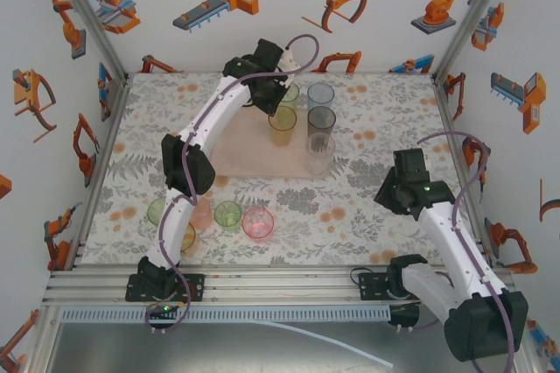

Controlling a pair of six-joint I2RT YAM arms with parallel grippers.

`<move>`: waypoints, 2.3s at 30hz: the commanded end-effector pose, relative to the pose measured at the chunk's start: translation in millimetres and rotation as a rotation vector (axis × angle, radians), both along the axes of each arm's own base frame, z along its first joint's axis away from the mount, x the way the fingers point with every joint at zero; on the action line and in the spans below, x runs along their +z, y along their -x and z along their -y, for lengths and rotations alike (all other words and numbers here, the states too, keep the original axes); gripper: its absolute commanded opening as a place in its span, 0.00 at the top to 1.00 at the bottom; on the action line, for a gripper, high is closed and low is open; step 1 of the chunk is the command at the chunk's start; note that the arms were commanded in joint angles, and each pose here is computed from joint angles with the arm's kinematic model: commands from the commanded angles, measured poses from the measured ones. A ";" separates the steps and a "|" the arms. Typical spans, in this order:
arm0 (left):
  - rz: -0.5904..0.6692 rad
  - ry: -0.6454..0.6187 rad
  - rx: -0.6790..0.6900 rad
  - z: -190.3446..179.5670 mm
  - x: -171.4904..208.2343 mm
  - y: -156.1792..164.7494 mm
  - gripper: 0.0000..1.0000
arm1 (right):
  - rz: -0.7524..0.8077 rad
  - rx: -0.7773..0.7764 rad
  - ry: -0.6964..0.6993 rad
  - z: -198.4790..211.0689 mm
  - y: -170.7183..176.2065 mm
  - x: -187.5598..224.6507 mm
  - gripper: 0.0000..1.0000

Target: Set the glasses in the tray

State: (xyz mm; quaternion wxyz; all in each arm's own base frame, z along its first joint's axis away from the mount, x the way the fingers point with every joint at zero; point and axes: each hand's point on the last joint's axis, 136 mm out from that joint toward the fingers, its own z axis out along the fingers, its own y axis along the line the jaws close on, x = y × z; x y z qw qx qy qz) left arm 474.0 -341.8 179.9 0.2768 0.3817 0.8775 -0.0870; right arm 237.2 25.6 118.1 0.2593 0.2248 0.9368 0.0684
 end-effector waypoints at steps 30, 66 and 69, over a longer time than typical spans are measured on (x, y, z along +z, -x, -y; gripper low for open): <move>-0.078 0.065 0.037 0.2 -4.5 0.9 0.87 | -0.001 -0.005 -0.005 0.2 -3.7 -4.7 0.65; -0.009 0.056 0.033 -7.5 22.2 -0.5 0.63 | 0.004 -0.004 -0.012 -0.9 -4.8 -5.4 0.65; 0.003 0.060 0.032 -8.7 29.0 0.0 0.60 | 0.007 -0.003 -0.012 -1.0 -5.4 -4.6 0.65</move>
